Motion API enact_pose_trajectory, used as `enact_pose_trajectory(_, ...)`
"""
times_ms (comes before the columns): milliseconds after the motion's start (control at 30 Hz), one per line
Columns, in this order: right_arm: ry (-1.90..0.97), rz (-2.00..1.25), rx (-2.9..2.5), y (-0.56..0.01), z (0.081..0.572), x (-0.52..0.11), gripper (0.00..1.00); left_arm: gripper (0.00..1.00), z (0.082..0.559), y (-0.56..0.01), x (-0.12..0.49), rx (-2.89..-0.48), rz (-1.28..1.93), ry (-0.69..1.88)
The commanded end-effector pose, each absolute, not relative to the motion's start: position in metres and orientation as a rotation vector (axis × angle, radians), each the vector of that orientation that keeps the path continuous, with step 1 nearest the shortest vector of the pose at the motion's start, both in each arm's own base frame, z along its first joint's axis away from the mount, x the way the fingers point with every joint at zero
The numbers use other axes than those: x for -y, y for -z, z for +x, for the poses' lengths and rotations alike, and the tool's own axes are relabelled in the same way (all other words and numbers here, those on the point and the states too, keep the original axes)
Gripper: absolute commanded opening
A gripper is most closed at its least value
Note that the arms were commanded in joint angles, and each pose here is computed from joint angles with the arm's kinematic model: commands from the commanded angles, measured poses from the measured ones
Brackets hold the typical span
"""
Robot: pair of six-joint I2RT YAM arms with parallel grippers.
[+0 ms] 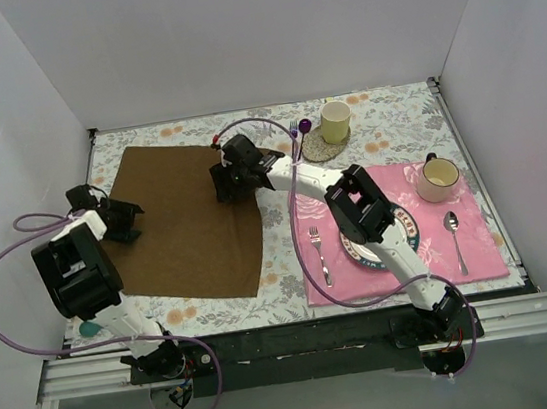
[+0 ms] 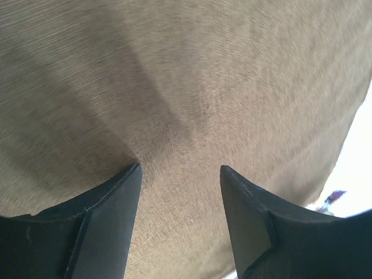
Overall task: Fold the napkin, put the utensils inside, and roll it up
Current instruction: Flatten the napkin out
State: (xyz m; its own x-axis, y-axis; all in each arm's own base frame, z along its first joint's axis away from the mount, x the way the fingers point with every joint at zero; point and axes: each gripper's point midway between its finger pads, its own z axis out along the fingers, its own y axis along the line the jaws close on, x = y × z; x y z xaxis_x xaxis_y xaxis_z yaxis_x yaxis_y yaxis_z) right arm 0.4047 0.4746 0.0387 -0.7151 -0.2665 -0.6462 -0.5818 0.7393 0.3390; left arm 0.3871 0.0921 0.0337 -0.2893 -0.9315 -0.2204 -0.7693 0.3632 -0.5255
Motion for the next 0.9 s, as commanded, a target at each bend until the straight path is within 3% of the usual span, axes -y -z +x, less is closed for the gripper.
enact_pose_trajectory(0, -0.688, -0.506, -2.507, 0.007, 0.443, -0.421, 0.64, 0.57, 0.383, -0.005, -0.071, -2.276, -1.451, 0.534)
enact_pose_trajectory(133, -0.753, -0.473, -2.499, 0.007, 0.474, -0.394, 0.64, 0.58, 0.393, -0.002, -0.056, -2.316, -1.404, 0.585)
enact_pose_trajectory(400, -0.81, -0.592, -2.27, -0.096, 0.49, -0.409, 0.68, 0.63, 0.395, -0.051, -0.05, -2.228, -1.312, 0.549)
enact_pose_trajectory(567, -0.744, -0.673, -2.29, -0.117, 0.441, -0.408, 0.7, 0.66, 0.396, -0.081, -0.047, -2.205, -1.213, 0.525)
enact_pose_trajectory(733, -0.683, -0.803, -2.406, -0.083, 0.355, -0.407, 0.7, 0.68, 0.394, -0.077, -0.036, -2.237, -1.2, 0.585)
enact_pose_trajectory(767, -0.692, -0.82, -2.39, -0.082, 0.346, -0.409, 0.68, 0.68, 0.395, -0.077, -0.036, -2.242, -1.2, 0.587)
enact_pose_trajectory(867, -0.735, -0.848, -2.456, -0.067, 0.298, -0.403, 0.5, 0.7, 0.392, -0.086, -0.042, -2.211, -1.231, 0.546)
